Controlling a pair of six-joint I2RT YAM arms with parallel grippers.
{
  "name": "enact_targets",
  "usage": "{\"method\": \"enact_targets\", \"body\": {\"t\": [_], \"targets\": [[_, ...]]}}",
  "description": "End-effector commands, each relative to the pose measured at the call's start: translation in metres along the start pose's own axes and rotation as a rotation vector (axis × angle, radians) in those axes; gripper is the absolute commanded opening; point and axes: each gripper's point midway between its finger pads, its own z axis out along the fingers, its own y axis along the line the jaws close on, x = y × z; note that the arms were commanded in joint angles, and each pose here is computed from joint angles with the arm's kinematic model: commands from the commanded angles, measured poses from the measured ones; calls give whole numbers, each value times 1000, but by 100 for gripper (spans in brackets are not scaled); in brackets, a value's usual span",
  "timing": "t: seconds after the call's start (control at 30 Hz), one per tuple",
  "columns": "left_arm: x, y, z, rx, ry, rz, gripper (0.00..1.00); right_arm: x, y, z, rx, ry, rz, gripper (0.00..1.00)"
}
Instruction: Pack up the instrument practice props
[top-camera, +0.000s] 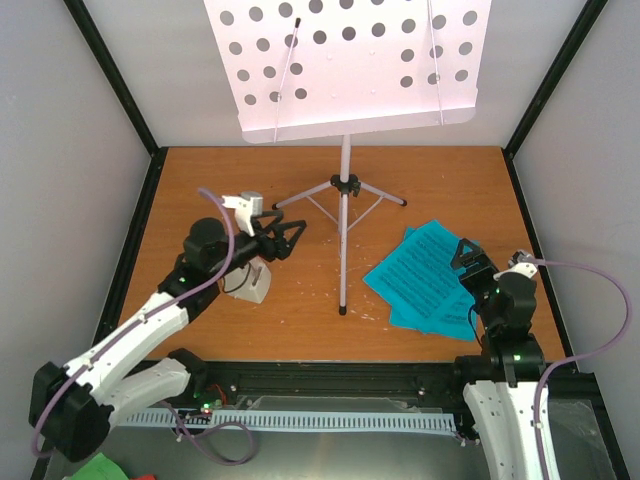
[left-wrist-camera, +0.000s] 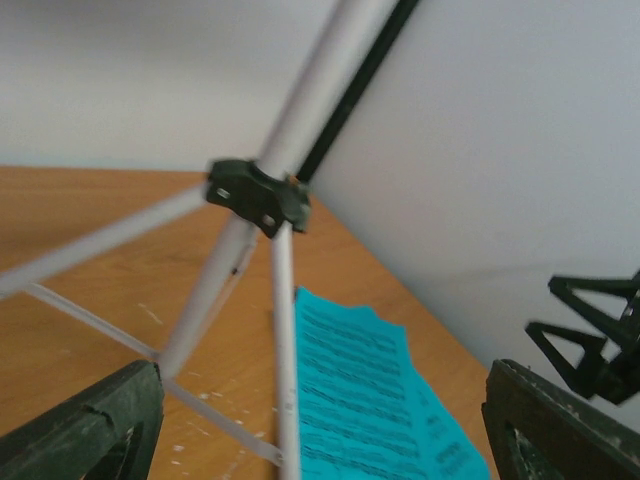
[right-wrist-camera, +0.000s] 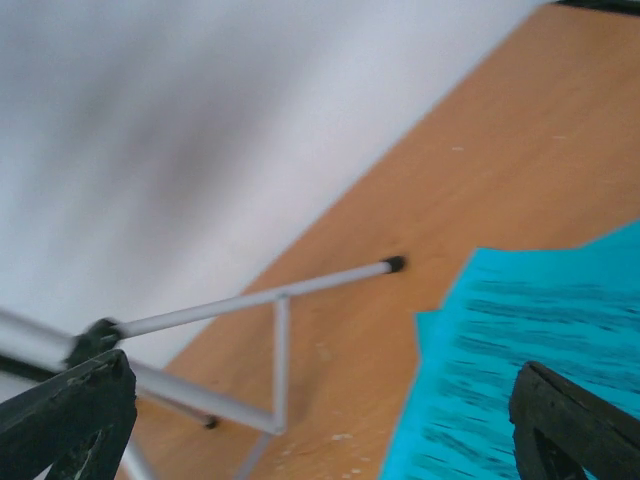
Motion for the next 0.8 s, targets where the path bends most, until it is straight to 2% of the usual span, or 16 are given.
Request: {"method": "enact_targets", "body": {"t": [0.0,0.13,0.23,0.37,0.53,0.6,0.77], "targets": [[10,-22,23,79,-4,-45,85,13,47,4,-270,86,-23,100],[42,-34,58,132,103,-59,84,53,62,25,-405,308,13,100],[57,-15,84,48,155,-43,85,73,72,32,-477,410,28,100],[64,11,110,-56,204,-11,91,94,77,35,-453,466,-60,100],[67,24,133,-102,225,24,89,108,80,37,-463,500,-76,100],[70,33,137,-131,230,47,81,112,80,38,-464,513,-81,100],[72,39,145,-153,245,83,44,119,76,41,-450,527,-105,100]]}}
